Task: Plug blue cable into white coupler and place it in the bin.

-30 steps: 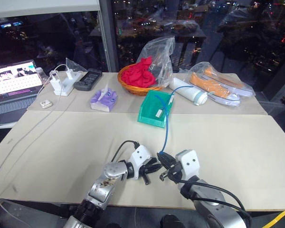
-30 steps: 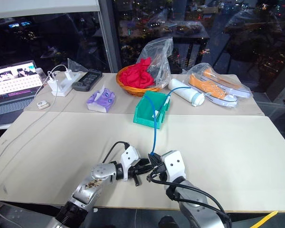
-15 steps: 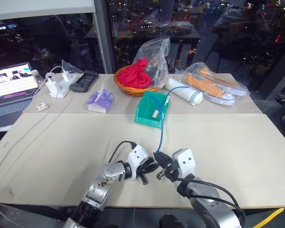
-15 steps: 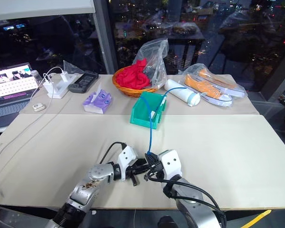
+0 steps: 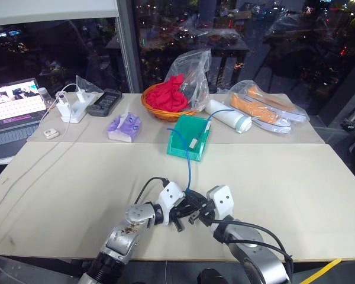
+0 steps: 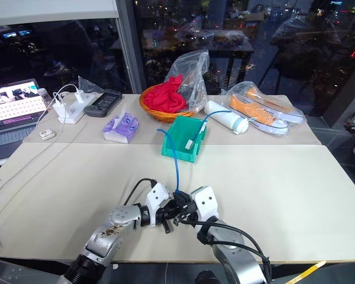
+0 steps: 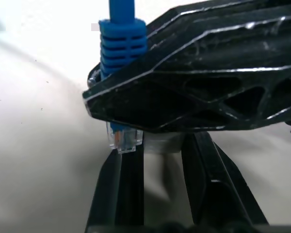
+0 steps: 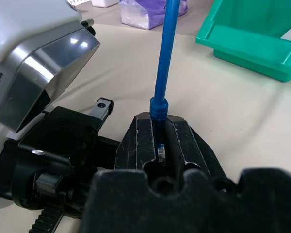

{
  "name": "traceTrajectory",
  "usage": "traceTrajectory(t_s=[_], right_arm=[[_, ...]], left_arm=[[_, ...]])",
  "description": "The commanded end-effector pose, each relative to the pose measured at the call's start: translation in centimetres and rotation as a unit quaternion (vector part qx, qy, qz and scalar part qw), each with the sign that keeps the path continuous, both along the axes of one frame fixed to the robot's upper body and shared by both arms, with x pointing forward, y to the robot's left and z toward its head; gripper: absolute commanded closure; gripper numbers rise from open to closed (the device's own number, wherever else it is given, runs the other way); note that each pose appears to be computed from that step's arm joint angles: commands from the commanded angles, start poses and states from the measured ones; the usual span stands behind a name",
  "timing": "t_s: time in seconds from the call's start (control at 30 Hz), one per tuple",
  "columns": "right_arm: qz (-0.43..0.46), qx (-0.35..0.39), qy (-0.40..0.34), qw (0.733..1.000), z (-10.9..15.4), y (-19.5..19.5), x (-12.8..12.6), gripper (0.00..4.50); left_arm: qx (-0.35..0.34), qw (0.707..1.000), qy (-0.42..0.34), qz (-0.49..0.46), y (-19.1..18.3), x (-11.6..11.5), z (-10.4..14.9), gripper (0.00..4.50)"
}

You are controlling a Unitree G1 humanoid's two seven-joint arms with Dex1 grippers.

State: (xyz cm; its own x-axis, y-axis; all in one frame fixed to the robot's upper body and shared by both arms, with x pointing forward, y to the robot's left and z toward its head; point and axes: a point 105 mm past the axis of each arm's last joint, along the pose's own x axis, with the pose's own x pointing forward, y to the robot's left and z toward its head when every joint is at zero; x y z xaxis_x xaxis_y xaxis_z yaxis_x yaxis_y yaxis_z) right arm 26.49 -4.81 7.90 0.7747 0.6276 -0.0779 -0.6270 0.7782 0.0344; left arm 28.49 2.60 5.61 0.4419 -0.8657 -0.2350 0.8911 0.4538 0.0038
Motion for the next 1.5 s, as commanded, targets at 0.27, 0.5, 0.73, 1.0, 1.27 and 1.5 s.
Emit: traceTrajectory(t_s=[0.27,0.5,0.73,1.0,1.27,1.5], right_arm=[[-0.015,-0.047,0.164,0.985,-8.0,-1.9,-2.3,4.5],[-0.06,0.118,0.077,0.988,1.6,-4.1,-0.7,4.5],[-0.067,0.196,0.076,0.975,4.9,-4.8,-1.2,4.5],[-0.074,0.229,0.067,0.968,6.5,-5.5,-1.2,4.5],[-0.068,0.183,0.083,0.977,5.1,-5.1,-1.8,4.5],[-0.069,0.164,0.095,0.979,3.6,-4.7,-1.9,4.5]], left_arm=[[-0.037,0.998,-0.049,-0.022,-1.2,-0.5,3.1,3.87],[-0.035,0.998,-0.048,-0.025,-1.2,-0.7,2.9,3.87],[-0.035,0.998,-0.046,-0.032,-1.4,-1.0,2.8,3.87],[-0.036,0.998,-0.046,-0.035,-1.5,-1.0,2.7,3.87],[-0.037,0.998,-0.045,-0.036,-1.8,-1.0,2.7,3.87],[-0.038,0.998,-0.045,-0.036,-2.0,-0.9,2.7,3.87]])
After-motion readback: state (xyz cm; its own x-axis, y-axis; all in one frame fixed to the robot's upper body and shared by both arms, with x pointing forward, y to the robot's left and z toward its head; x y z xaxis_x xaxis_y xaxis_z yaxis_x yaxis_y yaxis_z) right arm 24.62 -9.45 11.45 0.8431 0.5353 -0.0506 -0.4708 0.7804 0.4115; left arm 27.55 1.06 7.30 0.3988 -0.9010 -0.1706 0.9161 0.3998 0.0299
